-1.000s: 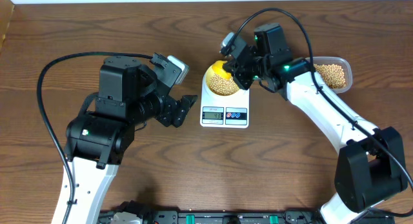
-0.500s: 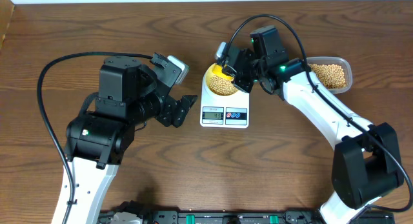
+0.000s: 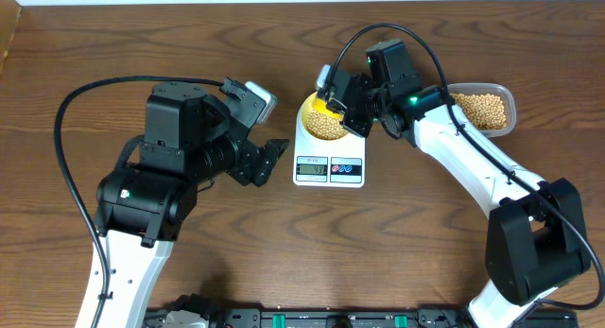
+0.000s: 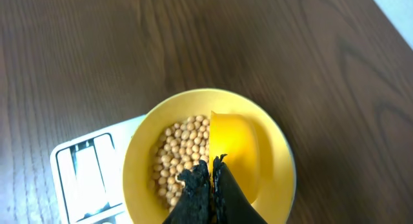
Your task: Scoop item into bowl and weigh 50g on scale
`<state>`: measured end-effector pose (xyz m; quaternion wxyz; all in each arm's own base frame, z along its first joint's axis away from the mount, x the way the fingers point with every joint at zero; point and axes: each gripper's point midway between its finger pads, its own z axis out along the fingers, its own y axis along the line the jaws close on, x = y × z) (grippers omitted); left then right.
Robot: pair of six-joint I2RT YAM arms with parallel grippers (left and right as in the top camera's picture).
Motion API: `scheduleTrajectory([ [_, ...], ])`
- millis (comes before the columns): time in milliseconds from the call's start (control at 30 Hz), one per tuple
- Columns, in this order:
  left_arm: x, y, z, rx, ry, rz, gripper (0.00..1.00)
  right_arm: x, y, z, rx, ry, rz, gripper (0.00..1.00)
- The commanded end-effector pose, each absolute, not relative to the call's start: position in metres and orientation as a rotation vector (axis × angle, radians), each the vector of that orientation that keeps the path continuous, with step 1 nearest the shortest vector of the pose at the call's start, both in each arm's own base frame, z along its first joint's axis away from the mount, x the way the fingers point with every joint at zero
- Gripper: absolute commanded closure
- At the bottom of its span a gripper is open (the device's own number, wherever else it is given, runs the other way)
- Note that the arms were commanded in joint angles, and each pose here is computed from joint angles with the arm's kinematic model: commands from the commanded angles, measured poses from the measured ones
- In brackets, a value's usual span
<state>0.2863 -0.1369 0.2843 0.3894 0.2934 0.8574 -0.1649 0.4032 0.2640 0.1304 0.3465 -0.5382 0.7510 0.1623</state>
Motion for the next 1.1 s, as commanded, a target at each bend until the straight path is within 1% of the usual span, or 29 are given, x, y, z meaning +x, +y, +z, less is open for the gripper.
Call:
scheduleTrajectory([
  [0, 0.286, -0.136, 0.283, 0.751, 2.181, -0.419, 0.16, 0.395, 0.263, 0.121, -1.427, 1.976, 0.436, 0.99],
  [367, 0.286, -0.136, 0.283, 0.751, 2.181, -0.419, 0.16, 0.383, 0.268, 0.121, -1.39, 2.027, 0.548, 0.99],
  [533, 0.286, -0.136, 0.283, 0.751, 2.181, -0.419, 0.16, 0.387, 0.269, 0.124, -1.292, 2.08, 0.584, 0.99],
  [733, 0.286, -0.136, 0.283, 0.751, 2.181, -0.419, 0.16, 0.381, 0.272, 0.129, -1.18, 2.147, 0.735, 0.99],
  [900, 0.286, -0.136, 0.283, 0.751, 2.181, -0.419, 0.16, 0.373, 0.271, 0.132, -1.145, 2.174, 0.844, 0.99],
  [1067, 0.286, -0.136, 0.283, 0.751, 2.181, -0.419, 0.16, 0.381, 0.263, 0.133, -1.103, 2.18, 0.838, 0.99],
])
